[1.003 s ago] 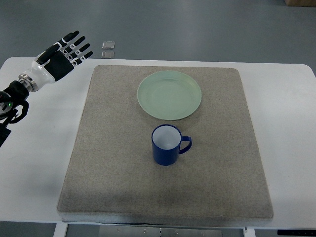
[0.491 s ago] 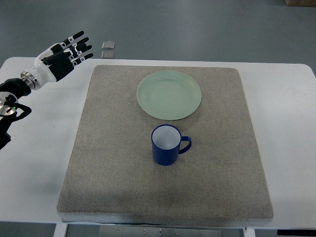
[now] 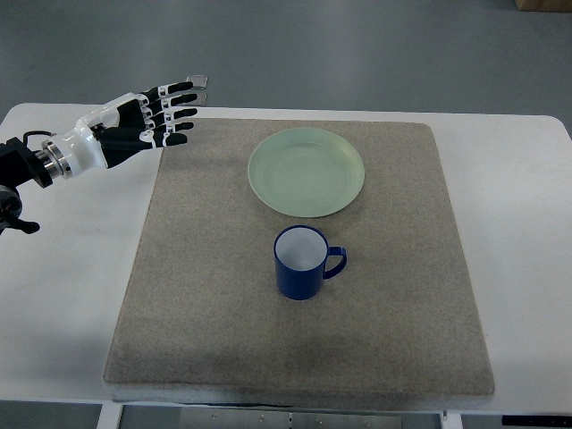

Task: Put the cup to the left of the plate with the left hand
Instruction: 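Reach the left hand down to the side of the blue mug, then close the left hand fingers around the blue mug body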

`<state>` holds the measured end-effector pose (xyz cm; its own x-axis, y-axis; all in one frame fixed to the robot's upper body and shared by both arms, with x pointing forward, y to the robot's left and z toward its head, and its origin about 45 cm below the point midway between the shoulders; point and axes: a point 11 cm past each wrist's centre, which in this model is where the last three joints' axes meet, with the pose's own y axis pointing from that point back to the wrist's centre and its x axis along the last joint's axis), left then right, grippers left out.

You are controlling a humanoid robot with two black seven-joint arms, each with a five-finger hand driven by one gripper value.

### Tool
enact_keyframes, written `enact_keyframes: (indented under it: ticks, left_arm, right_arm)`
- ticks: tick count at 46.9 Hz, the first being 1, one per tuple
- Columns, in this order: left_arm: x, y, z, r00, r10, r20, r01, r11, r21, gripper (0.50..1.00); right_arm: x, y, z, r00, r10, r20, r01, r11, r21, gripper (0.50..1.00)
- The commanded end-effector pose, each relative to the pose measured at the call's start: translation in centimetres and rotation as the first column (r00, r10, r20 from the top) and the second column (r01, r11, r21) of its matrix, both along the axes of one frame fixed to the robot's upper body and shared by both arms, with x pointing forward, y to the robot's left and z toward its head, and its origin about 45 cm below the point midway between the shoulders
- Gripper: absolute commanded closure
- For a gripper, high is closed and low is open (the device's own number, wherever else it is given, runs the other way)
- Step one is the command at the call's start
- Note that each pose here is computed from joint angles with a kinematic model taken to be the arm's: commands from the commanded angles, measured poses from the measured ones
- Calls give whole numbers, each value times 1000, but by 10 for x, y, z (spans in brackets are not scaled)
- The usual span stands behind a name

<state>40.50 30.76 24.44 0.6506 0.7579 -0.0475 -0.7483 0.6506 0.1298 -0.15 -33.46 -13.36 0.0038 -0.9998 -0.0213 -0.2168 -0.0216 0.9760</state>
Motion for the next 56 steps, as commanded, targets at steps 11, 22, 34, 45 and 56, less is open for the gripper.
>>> enact_keyframes:
  ticks: [11,22,34,45,56]
  left_arm:
    - [-54,-41,-32,980,-188,66,184,981,61,501]
    - [-71,-68,-57,966,-259,30,258,966,23,504]
    - [-75,-99,-73,958,-286,5,286,958,-38,504]
    - [-78,-113,-78,949,-316,3,315,948,-32,504]
    - [-78,-131,-81,933,-359,24,359,933,14,504]
  right_arm:
    - [0,0,0,1000,0,1,0,1000,1,568]
    - [0,0,0,1000,0,1,0,1000,1,568]
    - [0,0,0,1000,0,0,0,1000,0,568]
    - [0,0,0,1000,0,0,0,1000,0,568]
    - [0,0,0,1000,0,1,0,1000,0,568]
